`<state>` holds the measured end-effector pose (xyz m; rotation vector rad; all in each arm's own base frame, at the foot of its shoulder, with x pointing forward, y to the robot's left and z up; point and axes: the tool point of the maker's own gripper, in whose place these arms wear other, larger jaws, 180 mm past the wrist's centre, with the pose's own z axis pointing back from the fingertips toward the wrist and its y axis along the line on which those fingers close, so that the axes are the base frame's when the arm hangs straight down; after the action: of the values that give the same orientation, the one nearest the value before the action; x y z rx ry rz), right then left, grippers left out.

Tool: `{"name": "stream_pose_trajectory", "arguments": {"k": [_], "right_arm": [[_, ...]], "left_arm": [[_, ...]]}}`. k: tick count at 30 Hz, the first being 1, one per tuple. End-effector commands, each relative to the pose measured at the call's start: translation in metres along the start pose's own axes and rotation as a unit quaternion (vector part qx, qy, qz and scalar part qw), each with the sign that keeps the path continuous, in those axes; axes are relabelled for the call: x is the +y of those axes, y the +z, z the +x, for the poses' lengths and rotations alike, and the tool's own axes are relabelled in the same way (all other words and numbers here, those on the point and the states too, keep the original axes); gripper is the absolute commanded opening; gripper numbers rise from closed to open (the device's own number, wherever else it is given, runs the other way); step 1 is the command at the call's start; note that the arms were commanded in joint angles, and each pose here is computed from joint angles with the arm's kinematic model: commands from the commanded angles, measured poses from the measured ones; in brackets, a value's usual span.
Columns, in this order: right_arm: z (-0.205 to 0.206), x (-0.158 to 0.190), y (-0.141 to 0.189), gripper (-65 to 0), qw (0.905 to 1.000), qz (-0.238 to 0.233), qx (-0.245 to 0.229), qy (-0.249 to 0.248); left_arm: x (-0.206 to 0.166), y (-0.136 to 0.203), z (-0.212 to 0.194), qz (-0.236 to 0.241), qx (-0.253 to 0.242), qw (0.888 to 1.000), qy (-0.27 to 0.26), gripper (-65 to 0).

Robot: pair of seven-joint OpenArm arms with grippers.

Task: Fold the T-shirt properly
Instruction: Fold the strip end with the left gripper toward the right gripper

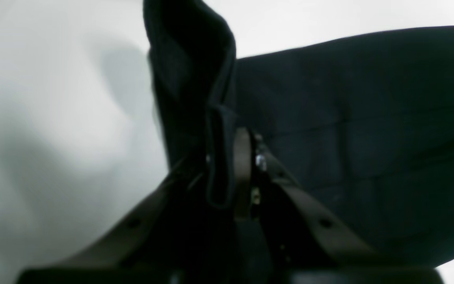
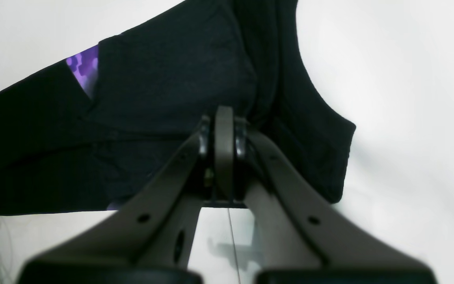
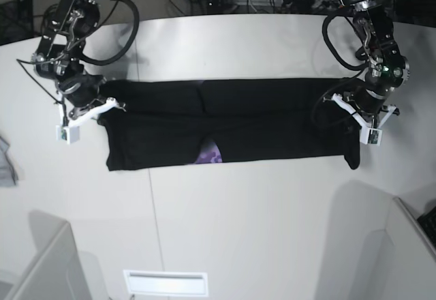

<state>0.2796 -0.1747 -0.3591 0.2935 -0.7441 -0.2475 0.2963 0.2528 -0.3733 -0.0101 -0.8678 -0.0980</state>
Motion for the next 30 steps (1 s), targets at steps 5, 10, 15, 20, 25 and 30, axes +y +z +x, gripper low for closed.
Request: {"name": "stream_pose_trajectory", "arguments": {"k": [5,10,15,20,25,30], "right_arm": [[0.011,0.001,0.004,-65.0,0.9998,0.004,-0.020,0.005],[0.010,0.001,0.004,-65.0,0.9998,0.004,-0.019,0.005],[0.011,-0.011,0.008,-65.0,0.9996,-0.010,-0.024,-0.007],[0.014,-0.024,0.013,-65.0,0.9990,-0.026,-0.031,-0.017],[0.016,-0.029,0.015,-65.0,0.9986,-0.032,-0.035,-0.021],[0.010,-0.031,0.011,-65.0,0.9988,-0.032,-0.026,-0.027]], "left_arm": [[-0.023,0.001,0.018,-0.014,-0.026,0.999,-0.014,-65.0],[-0.046,-0.004,0.020,-0.036,-0.025,0.999,-0.024,-65.0],[-0.069,-0.006,0.013,-0.061,-0.015,0.997,-0.035,-65.0],[-0.091,-0.007,0.012,-0.086,-0.014,0.995,-0.046,-65.0],[-0.107,-0.010,0.014,-0.101,-0.016,0.994,-0.037,-65.0],[-0.126,-0.013,0.016,-0.120,0.008,0.992,-0.046,-65.0]]}}
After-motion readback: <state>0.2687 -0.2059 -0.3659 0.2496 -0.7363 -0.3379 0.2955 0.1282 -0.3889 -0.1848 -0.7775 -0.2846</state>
